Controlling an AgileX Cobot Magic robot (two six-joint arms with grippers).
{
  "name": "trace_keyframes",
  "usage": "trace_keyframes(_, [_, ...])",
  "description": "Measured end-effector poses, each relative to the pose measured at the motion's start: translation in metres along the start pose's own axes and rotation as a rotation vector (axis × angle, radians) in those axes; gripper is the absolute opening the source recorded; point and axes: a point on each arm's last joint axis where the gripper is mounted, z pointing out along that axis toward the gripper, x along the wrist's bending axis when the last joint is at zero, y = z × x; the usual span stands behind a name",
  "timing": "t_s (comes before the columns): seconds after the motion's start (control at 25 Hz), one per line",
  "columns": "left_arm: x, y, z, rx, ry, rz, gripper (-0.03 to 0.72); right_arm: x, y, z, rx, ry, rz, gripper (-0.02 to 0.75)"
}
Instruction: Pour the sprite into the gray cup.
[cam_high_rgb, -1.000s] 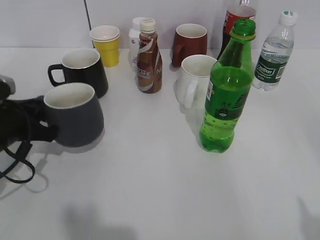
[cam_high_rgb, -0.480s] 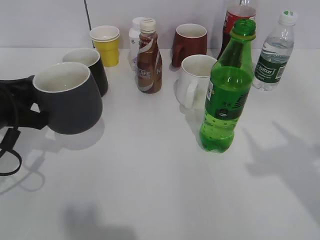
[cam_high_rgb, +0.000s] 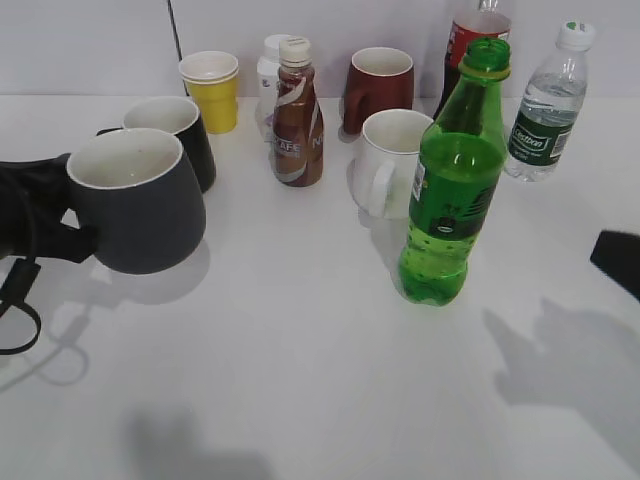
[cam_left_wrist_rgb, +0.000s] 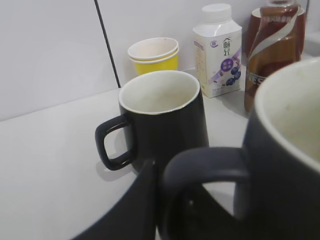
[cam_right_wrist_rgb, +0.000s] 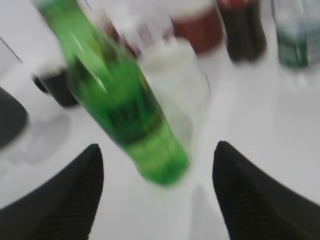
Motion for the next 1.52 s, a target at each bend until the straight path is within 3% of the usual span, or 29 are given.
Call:
trace_keyframes(0.28, [0.0,-0.001,0.0,0.013,-0.004,0.002,0.051,-0.002,-0.009,0.0,0.013,-0.002,0.006,0.491])
trace_keyframes(0.64, [-0.001,-0.002,0.0,0.017,-0.009,0.007,0.051,0.019,0.012,-0.003,-0.02,0.169,-0.042,0.468])
trace_keyframes(0.8, [-0.001,-0.002,0.0,0.017,-0.01,0.008,0.05,0.043,0.052,-0.011,-0.098,0.262,-0.218,0.468])
trace_keyframes(0.96, [-0.003,-0.001,0.0,0.014,-0.037,0.036,0.051,0.062,0.069,-0.008,-0.05,0.339,-0.335,0.468])
trace_keyframes(1.28, [-0.004,-0.001,0.0,0.013,-0.046,0.045,0.05,0.117,0.031,0.032,0.174,0.487,-0.456,0.436])
trace_keyframes(1.4, [-0.004,-0.001,0.0,0.014,-0.047,0.046,0.05,0.134,0.005,0.04,0.221,0.486,-0.462,0.361])
trace_keyframes(1.52, [-0.004,0.001,-0.001,0.004,-0.045,0.045,0.05,0.124,-0.025,0.043,0.325,0.432,-0.395,0.306])
